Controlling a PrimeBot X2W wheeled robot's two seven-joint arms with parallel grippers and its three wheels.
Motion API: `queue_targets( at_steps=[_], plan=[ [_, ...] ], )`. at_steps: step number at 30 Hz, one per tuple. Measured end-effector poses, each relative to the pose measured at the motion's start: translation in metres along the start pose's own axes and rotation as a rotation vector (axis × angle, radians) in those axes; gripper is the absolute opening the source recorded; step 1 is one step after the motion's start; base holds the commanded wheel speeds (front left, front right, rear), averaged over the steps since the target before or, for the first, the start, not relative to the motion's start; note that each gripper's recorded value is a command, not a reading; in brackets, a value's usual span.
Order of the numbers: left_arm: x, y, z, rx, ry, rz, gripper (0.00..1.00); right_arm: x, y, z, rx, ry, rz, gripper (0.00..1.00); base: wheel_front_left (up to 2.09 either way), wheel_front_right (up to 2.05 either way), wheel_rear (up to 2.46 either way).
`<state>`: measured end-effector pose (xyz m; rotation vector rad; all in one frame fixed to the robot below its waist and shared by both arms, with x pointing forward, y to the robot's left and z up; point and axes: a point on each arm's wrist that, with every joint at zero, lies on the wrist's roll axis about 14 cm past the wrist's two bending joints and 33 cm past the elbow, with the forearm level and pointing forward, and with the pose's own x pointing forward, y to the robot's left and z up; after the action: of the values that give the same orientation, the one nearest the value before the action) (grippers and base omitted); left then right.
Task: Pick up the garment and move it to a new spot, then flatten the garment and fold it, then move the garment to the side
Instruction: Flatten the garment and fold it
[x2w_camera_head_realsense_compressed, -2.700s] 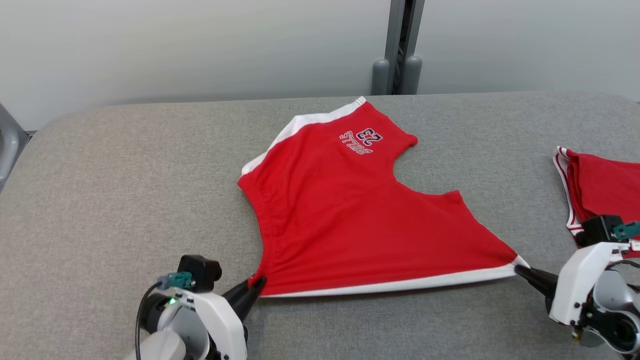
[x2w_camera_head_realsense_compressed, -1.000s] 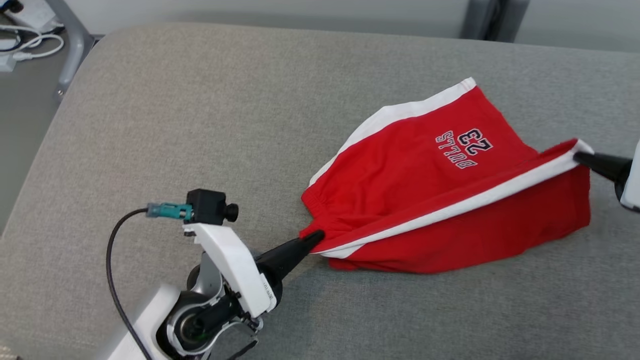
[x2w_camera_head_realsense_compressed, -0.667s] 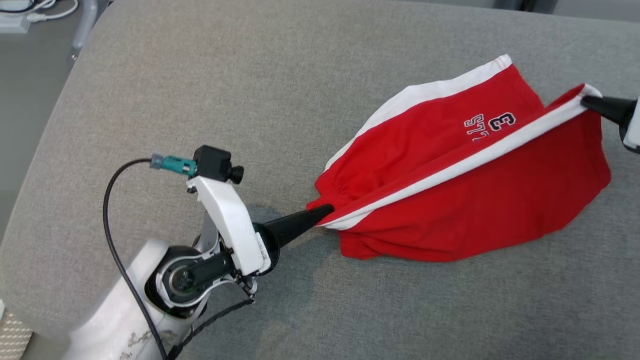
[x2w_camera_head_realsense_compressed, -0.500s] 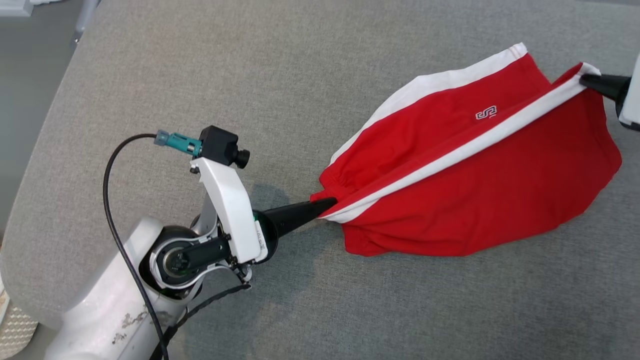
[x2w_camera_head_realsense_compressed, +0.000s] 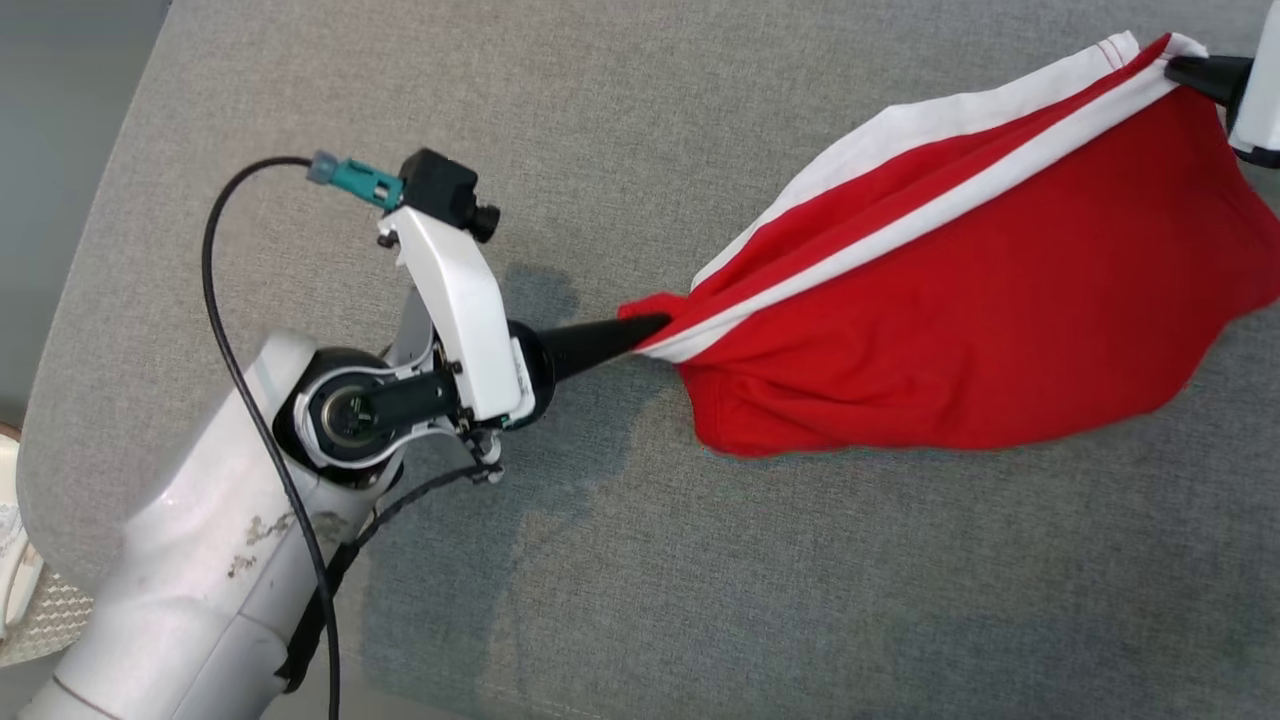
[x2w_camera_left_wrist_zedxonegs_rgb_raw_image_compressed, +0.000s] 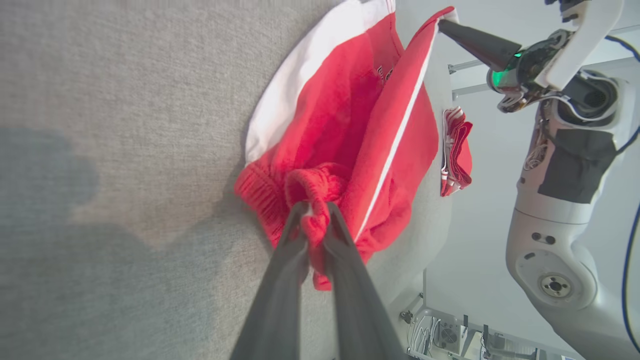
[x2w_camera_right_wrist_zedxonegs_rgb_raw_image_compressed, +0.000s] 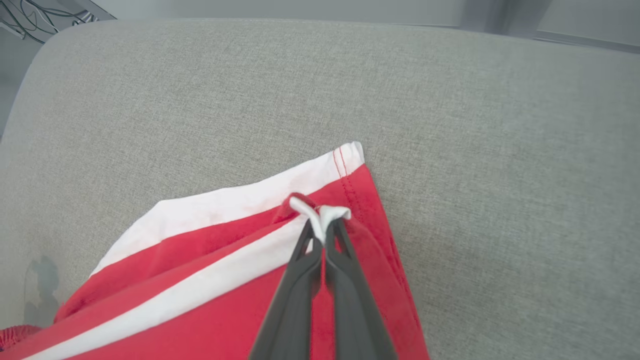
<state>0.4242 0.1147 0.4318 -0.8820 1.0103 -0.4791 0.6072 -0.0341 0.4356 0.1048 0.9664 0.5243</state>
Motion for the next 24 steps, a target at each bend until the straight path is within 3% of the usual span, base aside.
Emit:
queue_targets(
  at_steps=[24],
  plan=[
    [0.024, 0.020, 0.026, -0.026, -0.026, 0.042, 0.00, 0.042, -0.001, 0.018, -0.022, -0.065, -0.004, 0.00, 0.00, 0.00, 0.00]
  ],
)
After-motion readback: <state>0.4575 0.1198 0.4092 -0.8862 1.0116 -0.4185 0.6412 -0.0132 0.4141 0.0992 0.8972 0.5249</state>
